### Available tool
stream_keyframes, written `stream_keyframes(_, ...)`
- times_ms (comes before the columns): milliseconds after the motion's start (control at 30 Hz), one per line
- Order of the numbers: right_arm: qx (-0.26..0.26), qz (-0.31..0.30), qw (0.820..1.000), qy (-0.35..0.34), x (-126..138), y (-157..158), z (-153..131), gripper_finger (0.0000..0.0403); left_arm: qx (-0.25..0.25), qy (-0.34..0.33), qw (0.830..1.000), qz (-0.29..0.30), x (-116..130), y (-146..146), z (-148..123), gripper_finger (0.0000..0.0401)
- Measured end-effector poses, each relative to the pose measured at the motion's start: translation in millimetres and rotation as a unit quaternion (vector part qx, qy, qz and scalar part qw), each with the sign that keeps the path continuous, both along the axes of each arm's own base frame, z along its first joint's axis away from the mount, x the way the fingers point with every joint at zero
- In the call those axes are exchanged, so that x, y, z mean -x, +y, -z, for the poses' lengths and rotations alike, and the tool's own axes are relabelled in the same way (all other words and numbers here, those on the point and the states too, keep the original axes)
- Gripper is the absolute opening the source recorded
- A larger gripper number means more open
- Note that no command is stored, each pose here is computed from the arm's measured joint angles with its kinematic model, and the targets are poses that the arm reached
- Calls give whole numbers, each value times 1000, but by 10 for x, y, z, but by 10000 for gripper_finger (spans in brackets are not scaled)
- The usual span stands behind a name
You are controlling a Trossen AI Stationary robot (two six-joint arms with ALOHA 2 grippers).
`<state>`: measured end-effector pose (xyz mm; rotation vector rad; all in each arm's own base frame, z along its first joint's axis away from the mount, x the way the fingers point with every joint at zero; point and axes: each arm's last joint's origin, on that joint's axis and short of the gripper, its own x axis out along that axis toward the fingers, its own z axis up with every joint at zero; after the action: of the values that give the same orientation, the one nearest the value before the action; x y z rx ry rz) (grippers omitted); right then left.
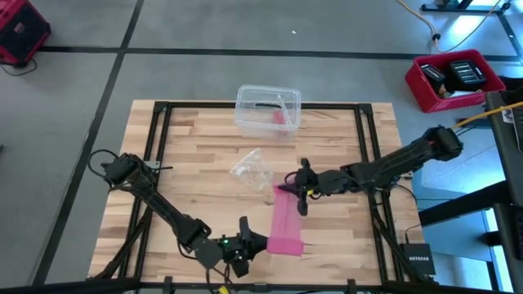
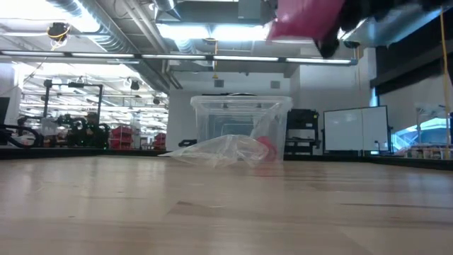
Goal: Roll bandage
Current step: Roll the pink bandage
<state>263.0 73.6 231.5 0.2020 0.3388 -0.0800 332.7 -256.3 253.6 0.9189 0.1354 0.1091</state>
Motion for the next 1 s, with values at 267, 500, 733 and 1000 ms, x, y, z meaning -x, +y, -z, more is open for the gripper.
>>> stream_keyframes(267,-73,-30,997,12,-19,38,420,5,12,-3,1000,-19,-85,115,0,21)
stream_keyframes(500,-129,-20,991,42,-54,58,539,20,38,-6,999,-34,-138,192,4,21)
stream_keyframes(733,-201,-47,977,61,-46,85,541,109,57,6,998,-41,-145,211,43,21)
stream_keyframes(1000,-344,-108,929,77,-53,-102,267,201,102,74,989,-77,-126,302,262,21)
